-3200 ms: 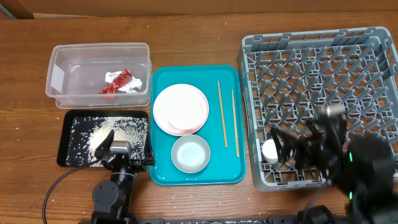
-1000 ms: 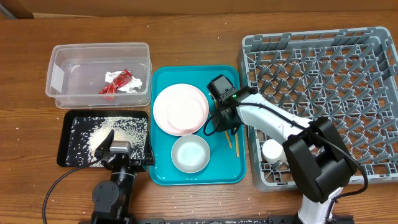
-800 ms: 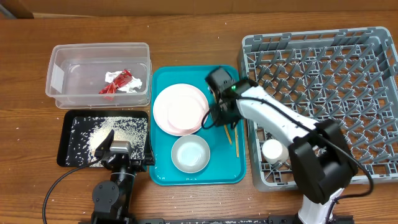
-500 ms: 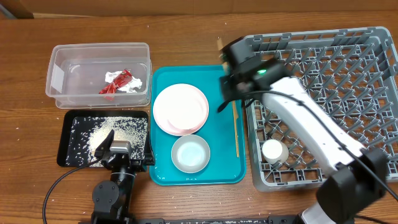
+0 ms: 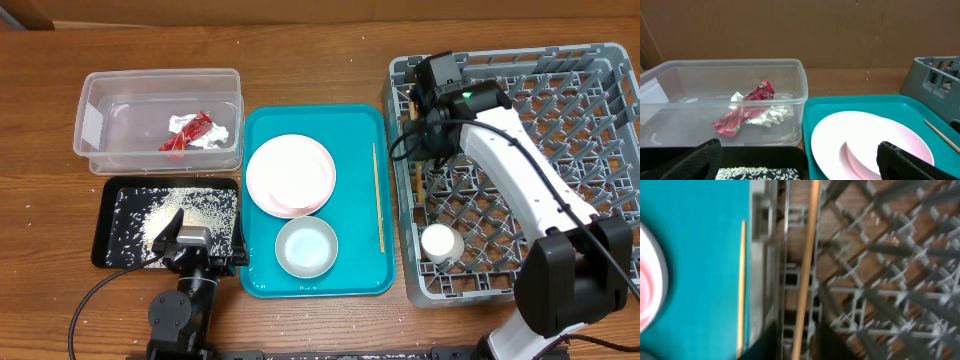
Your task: Sort waste into correct bins and load items into the dishwasher
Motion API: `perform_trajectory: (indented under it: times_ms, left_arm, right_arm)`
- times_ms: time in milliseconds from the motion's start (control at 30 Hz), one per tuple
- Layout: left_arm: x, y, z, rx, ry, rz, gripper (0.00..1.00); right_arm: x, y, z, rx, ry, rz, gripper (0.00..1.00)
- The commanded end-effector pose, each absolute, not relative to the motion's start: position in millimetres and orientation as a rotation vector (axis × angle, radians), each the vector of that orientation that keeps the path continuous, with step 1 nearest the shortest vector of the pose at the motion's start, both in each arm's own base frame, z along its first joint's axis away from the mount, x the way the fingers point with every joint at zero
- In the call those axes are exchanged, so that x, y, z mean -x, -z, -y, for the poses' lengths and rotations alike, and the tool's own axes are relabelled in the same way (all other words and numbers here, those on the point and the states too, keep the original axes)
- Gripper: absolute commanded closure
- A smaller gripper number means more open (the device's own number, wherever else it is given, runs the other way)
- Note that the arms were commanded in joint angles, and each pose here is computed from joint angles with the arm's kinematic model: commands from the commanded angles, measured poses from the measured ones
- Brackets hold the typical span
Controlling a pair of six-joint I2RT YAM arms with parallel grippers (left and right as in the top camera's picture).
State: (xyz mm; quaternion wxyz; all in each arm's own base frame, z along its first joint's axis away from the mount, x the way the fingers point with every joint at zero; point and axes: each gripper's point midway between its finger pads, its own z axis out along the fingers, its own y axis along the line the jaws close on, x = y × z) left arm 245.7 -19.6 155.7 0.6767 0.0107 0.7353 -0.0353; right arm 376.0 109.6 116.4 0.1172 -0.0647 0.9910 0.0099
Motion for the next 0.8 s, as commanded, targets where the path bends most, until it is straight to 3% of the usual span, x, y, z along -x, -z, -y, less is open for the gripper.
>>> perform_trajectory:
  times_ms: [0,133,367,767]
  left_arm:
    - [-245.9,-156.4,15.1,-0.022,0.048,-1.646,0.00]
    - [-245.9,-156.4,15.1,-0.022,0.048,-1.646,0.00]
    - [-245.9,-156.4,15.1,-0.022,0.048,-1.646,0.00]
    - [-245.9,-156.4,15.1,-0.022,0.048,-1.646,0.00]
  right_arm:
    - [-370.8,-126.8,-129.9,0.285,-0.066,-2.879,0.46]
    - [-359.7,-137.4,-161.8,0.400,-0.106,-2.835,0.40]
    - [-337.8,-113.9,-216.0,0.612,-0.085,-2.782,0.44]
    - [-346.2,-37.0,-195.3,0.469,0.051,-2.746,0.44]
